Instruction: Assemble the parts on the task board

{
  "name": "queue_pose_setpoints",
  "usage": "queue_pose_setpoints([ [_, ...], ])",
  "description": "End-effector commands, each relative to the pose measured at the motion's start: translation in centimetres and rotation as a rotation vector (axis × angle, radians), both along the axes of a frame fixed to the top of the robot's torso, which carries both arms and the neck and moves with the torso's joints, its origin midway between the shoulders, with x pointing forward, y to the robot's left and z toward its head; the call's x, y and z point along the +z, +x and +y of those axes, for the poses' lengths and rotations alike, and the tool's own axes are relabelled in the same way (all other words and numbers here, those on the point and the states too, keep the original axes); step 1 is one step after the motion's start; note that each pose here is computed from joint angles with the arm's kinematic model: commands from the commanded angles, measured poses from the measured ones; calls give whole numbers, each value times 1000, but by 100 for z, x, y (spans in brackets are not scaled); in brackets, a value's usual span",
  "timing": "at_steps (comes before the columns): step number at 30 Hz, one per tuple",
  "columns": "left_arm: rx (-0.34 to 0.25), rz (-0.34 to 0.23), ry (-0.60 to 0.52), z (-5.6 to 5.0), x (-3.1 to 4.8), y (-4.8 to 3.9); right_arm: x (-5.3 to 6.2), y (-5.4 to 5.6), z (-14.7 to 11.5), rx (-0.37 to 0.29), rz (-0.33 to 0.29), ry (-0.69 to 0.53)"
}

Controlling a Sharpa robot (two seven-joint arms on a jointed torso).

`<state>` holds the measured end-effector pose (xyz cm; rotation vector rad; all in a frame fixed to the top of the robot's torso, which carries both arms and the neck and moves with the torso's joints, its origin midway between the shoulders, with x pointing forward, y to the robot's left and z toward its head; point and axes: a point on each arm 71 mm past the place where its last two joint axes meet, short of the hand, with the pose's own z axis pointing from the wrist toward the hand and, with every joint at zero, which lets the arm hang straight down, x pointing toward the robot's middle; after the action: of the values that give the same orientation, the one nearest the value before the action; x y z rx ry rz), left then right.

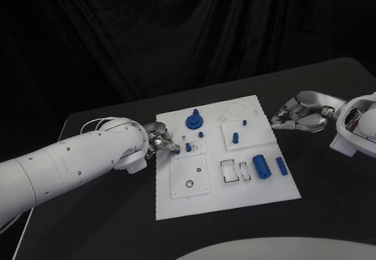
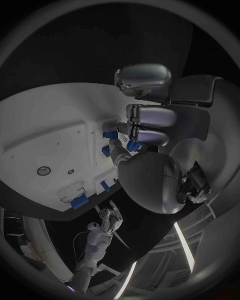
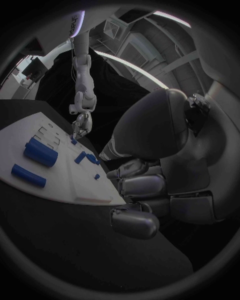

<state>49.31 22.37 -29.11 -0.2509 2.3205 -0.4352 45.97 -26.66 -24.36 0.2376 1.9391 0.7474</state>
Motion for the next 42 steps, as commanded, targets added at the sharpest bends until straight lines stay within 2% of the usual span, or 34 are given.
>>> queue_pose_setpoints([
  [1, -37, 64, 12, -29, -110, -83, -24, -7, -9, -7, 20, -11],
  [12, -30, 65, 18, -20, -116, -75, -32, -8, -7, -5, 28, -14],
  [25, 9, 76, 57, 32, -141, -48, -47, -13, -6, -3, 43, -20],
  [37, 12, 47, 34, 48, -137, -23, -50, -16, -11, -2, 45, -20],
  [42, 10, -8, -11, 41, -104, -4, -50, -16, -9, -1, 45, -20],
])
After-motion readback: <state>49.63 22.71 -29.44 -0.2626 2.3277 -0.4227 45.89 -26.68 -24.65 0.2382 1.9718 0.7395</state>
